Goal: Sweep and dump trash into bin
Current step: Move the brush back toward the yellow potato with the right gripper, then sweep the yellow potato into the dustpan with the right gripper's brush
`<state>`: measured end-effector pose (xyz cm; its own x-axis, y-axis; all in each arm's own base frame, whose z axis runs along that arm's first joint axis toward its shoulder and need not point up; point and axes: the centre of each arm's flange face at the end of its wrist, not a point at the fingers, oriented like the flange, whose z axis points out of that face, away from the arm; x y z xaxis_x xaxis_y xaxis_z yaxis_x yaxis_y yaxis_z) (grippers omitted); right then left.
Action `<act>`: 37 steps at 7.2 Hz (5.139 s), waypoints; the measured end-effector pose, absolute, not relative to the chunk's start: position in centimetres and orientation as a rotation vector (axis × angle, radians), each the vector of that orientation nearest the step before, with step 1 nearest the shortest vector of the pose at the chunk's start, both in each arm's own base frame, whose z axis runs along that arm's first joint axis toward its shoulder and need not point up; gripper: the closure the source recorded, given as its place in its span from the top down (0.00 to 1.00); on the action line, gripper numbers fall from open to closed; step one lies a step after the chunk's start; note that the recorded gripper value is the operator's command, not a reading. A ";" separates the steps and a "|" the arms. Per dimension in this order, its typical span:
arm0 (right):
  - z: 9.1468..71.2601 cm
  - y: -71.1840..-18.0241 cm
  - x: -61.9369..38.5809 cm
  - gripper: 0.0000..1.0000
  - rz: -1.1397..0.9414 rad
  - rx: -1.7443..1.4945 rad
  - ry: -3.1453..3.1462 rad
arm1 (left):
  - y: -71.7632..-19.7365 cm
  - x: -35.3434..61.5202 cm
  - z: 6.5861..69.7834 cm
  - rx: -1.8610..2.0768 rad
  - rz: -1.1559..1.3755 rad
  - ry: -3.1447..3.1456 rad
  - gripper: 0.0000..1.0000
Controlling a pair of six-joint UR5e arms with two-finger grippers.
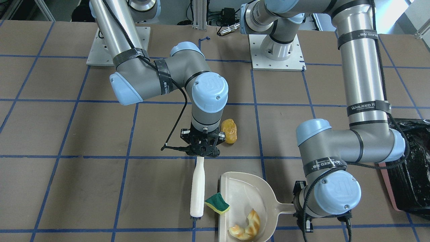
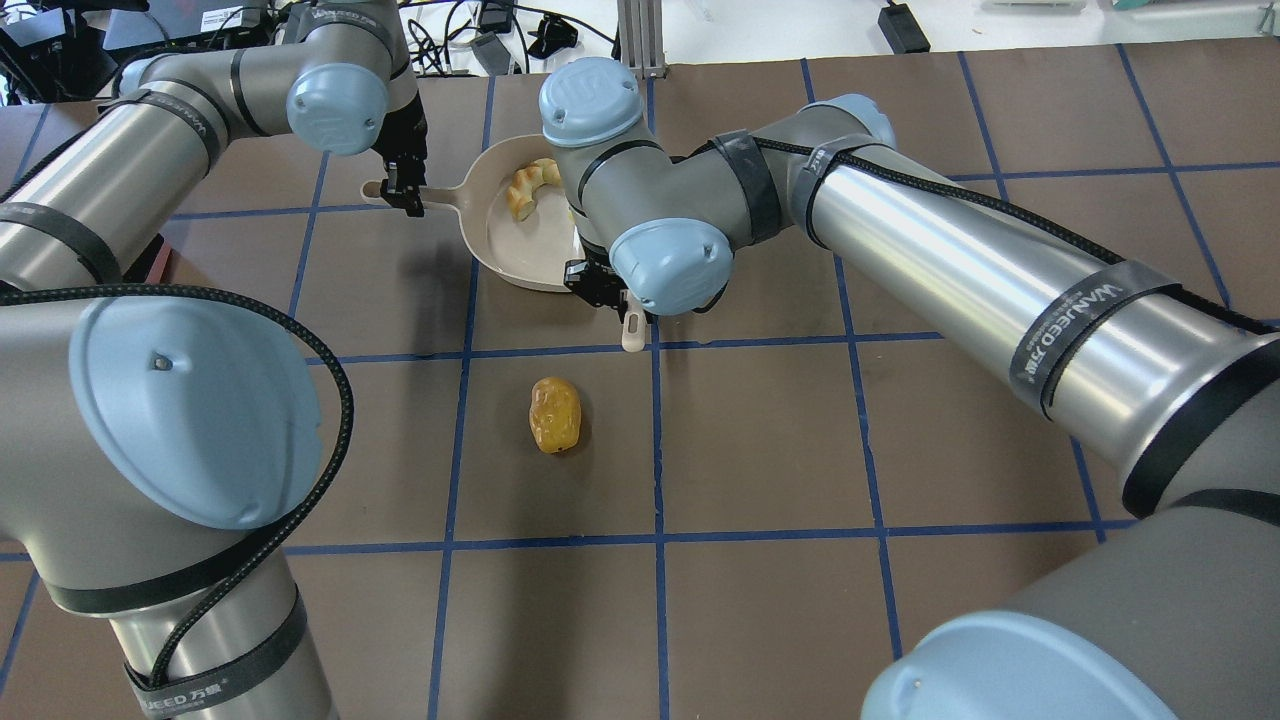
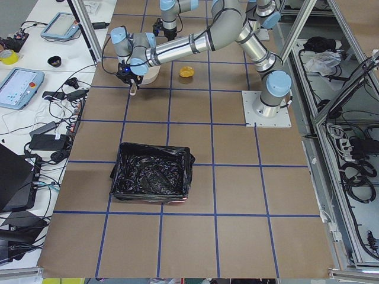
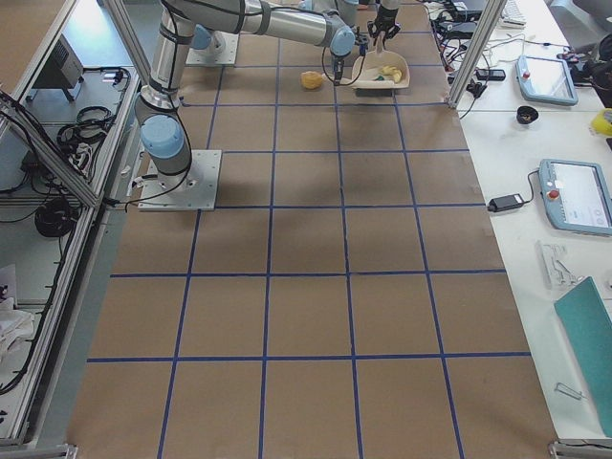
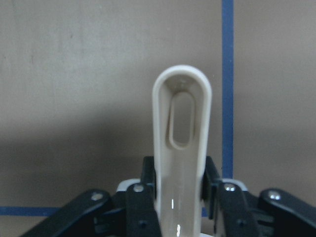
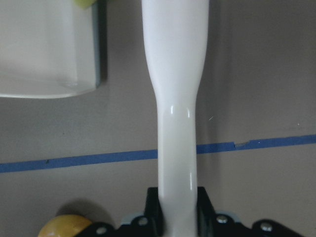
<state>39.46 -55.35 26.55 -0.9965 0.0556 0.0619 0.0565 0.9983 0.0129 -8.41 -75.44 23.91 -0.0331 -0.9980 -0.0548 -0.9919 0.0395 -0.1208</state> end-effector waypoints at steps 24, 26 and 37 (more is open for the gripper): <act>24.6 -51.8 44.4 0.00 -0.133 -0.353 -3.176 | -72.1 -10.7 23.1 -2.012 -0.137 2.060 0.00; 26.7 -50.8 42.7 0.00 -0.153 -0.274 -3.098 | -72.2 -7.6 24.5 -2.009 -0.093 2.113 0.00; 25.9 -28.5 43.8 0.00 -0.223 -0.250 -3.069 | -53.4 -0.3 22.8 -2.061 -0.093 1.975 0.00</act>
<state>43.84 -28.46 25.93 -0.9854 0.1571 0.0661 0.1650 0.9764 0.1390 -0.34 -53.44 22.78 0.0612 -0.9870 -0.1486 -0.9685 -0.0228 -0.2478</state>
